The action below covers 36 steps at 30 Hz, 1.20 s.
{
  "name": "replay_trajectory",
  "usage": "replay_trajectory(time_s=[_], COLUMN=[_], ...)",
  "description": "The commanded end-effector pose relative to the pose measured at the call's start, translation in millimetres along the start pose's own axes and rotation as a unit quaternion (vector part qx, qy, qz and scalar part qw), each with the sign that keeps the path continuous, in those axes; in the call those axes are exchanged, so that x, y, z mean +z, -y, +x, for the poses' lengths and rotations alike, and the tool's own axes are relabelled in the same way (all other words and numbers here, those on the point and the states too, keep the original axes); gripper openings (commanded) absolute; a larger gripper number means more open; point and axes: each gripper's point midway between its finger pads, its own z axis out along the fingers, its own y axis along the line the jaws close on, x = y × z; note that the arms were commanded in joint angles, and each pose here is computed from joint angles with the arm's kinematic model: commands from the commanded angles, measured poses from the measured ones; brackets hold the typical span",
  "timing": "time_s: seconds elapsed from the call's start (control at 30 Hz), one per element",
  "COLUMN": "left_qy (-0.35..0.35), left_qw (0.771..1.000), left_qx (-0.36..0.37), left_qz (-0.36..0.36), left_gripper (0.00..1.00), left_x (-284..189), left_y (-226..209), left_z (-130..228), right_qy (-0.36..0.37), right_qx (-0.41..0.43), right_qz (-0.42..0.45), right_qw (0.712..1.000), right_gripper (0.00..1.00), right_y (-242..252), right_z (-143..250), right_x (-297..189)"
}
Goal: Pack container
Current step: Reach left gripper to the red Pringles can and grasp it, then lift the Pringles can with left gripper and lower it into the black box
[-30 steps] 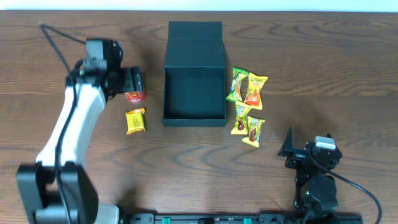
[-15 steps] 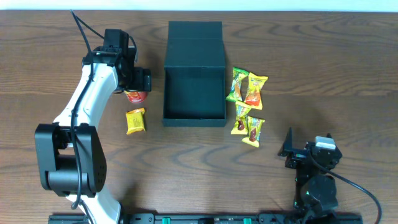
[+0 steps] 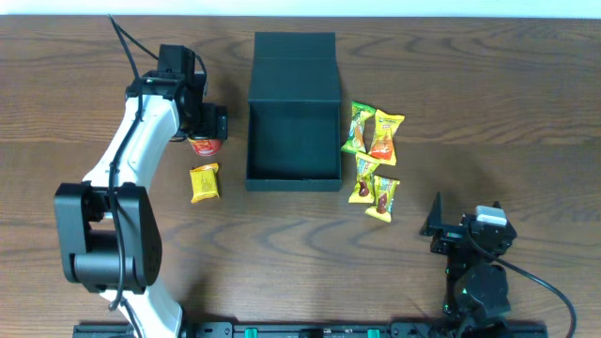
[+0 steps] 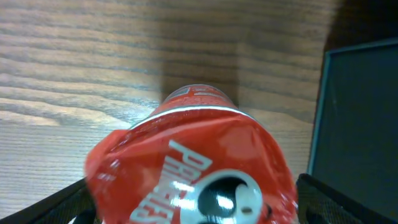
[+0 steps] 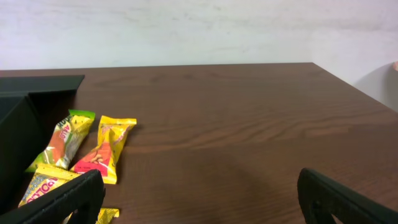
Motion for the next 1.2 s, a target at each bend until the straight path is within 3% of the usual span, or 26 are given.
replay_trajectory(time_s=[0.0,0.13,0.17,0.2,0.27,0.63,0.77,1.17], left_qy=[-0.01,-0.014,-0.015,-0.014,-0.014,-0.006,-0.004,0.011], left_qw=[1.0,1.0,1.0,1.0,1.0,1.0,1.0,1.0], left_qx=[0.004,0.003,0.003,0.003,0.003,0.003,0.001,0.001], left_qz=[-0.006,-0.007,-0.007,-0.007,-0.007,-0.006,-0.006,-0.005], left_gripper=[0.95,0.96,1.0,0.92,0.86,0.75,0.68,0.68], left_x=[10.6,13.8,13.9,13.9,13.9,14.0,14.0,13.1], left_y=[-3.2,-3.4,-3.4,-3.4,-3.4,-3.1,-3.1,-2.5], left_z=[-1.3,0.1,0.2,0.1,0.1,-3.9,-5.0,-12.7], right_qy=[-0.001,-0.001,-0.001,-0.001,-0.001,-0.001,-0.001,-0.001], right_qx=[0.001,0.001,0.001,0.001,0.001,0.001,0.001,0.001], right_qz=[0.008,0.008,0.008,0.008,0.008,0.008,0.008,0.008], right_qw=[1.0,1.0,1.0,1.0,1.0,1.0,1.0,1.0], right_gripper=[0.99,0.99,0.99,0.99,0.99,0.99,0.99,0.99], right_y=[3.2,3.2,3.2,3.2,3.2,3.2,3.2,3.2], right_z=[0.5,0.5,0.5,0.5,0.5,0.6,0.5,0.5], right_x=[-0.3,-0.3,-0.3,-0.3,-0.3,-0.2,-0.3,-0.3])
